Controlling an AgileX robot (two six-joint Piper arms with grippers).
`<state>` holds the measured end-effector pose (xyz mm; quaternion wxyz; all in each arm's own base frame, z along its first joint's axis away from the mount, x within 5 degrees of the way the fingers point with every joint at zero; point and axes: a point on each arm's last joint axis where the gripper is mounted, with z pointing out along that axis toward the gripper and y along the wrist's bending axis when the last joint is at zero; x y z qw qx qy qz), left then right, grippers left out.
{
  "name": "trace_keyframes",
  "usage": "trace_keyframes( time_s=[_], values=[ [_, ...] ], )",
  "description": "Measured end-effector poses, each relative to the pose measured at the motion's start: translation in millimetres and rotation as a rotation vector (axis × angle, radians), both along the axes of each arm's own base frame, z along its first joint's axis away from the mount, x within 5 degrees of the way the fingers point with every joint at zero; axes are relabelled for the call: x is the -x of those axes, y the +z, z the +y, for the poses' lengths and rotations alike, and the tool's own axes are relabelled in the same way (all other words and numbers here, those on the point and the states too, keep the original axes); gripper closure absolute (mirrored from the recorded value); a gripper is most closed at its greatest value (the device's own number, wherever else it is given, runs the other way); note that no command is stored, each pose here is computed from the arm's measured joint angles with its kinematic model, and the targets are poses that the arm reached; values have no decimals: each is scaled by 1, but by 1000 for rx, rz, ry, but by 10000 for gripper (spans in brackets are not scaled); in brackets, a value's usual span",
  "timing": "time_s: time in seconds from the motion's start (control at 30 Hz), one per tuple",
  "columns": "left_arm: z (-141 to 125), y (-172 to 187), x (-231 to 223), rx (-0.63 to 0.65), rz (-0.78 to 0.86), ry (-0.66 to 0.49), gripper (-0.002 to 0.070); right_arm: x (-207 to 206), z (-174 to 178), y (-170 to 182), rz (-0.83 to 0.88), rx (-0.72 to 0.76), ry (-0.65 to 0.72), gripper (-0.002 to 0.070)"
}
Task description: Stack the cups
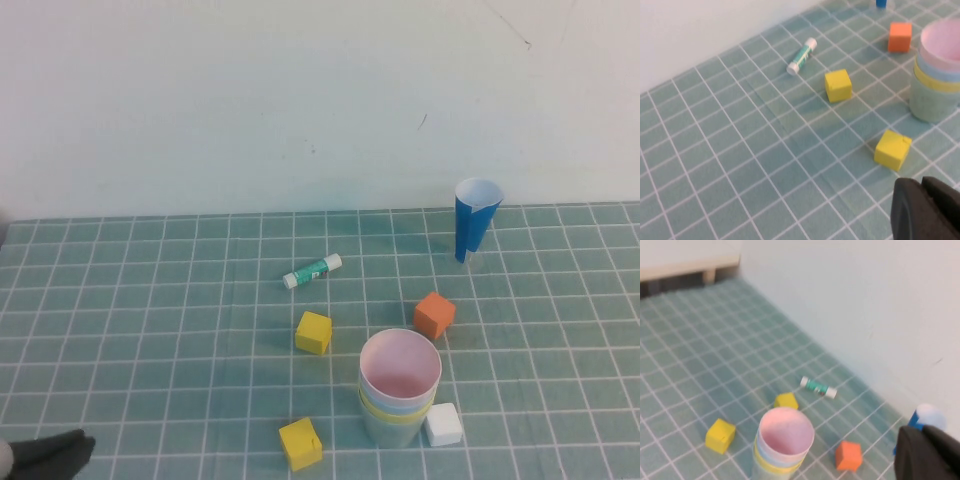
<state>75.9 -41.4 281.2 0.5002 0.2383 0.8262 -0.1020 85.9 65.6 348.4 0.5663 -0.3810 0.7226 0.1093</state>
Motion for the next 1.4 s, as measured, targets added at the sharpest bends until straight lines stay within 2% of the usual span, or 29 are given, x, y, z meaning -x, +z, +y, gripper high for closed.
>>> trace_keyframes(
  time_s=[0.17, 0.37, 0.97, 1.23, 1.4],
  values=[
    [-1, -23, 0, -31, 32, -12, 676, 25, -16, -8, -74, -48, -1, 678],
    [0, -41, 1, -72, 79, -9, 676, 29, -18, -12, -44, -67, -6, 678],
    [1, -44, 1, -84, 88, -8, 676, 30, -18, -19, 8, -42, -12, 678],
    [1, -44, 1, -84, 88, -8, 676, 21, -24, -36, 21, -27, -114, 678],
    [1, -44, 1, -84, 88, -8, 676, 18, -34, -78, 83, -66, -281, 678]
  ],
)
